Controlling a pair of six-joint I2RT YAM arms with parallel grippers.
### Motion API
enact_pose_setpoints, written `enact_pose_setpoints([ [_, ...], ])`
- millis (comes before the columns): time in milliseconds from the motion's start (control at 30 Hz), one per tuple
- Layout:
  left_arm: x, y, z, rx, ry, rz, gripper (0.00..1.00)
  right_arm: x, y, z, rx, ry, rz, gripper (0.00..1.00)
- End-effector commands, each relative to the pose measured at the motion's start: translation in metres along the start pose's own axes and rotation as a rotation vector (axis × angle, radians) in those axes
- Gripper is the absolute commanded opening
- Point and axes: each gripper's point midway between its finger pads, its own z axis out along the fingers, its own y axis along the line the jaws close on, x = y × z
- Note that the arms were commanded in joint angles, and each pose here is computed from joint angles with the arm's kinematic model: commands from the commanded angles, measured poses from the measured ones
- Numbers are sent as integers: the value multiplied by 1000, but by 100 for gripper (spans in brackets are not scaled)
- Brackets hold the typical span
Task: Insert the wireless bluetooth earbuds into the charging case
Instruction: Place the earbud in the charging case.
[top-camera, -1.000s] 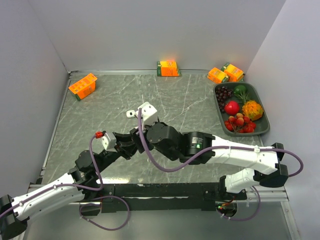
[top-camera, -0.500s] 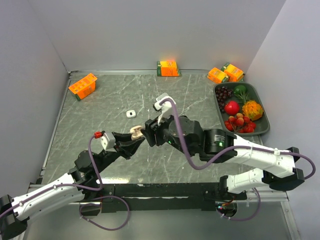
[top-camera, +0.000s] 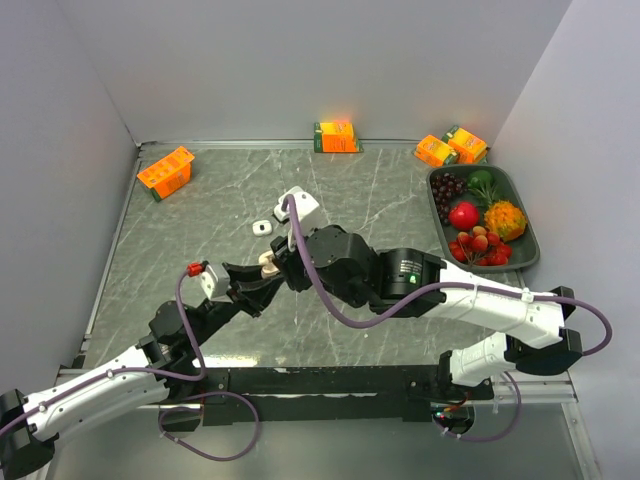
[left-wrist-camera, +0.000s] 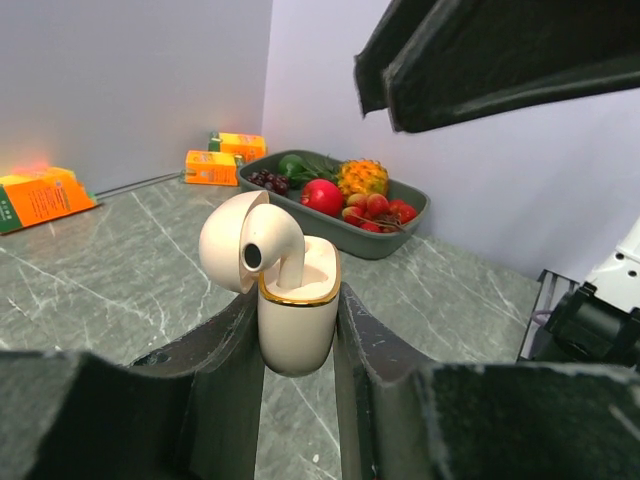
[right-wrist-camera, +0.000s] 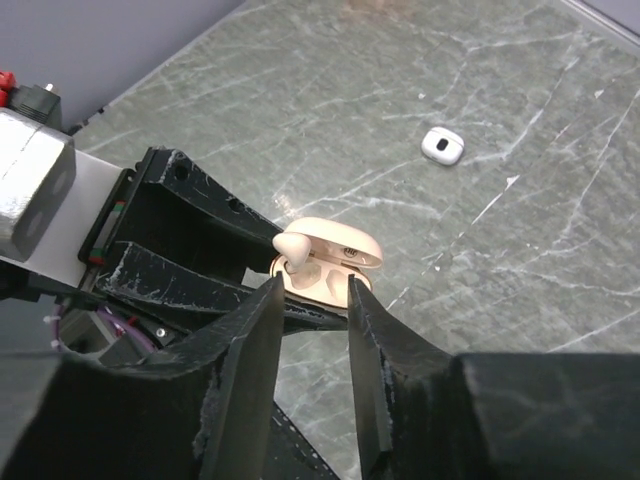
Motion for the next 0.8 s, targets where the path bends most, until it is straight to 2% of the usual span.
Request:
enact_pose_setpoints([
  [0, -35, 12, 6, -82, -119, -1, 1, -25, -3, -8, 15, -49, 16, 36],
  [133, -50, 19, 12, -140, -170, -86, 1, -37, -12, -14, 22, -96, 63, 35],
  [233, -52, 3, 19, -69, -147, -138, 1, -46, -18, -17, 26, -111, 86, 36],
  [333, -39, -9, 25, -5, -84, -156, 1, -48, -18, -15, 34, -87, 64, 36],
  [500, -30, -12, 19, 16, -66, -155, 1, -34, -12, -1, 27, 2, 19, 37],
  [633, -32, -14, 16, 28, -65, -142, 1, -30, -6, 3, -19, 23, 31, 49],
  [767, -31, -15, 15, 34, -59, -131, 1, -26, 0, 3, -76, 56, 50, 52],
])
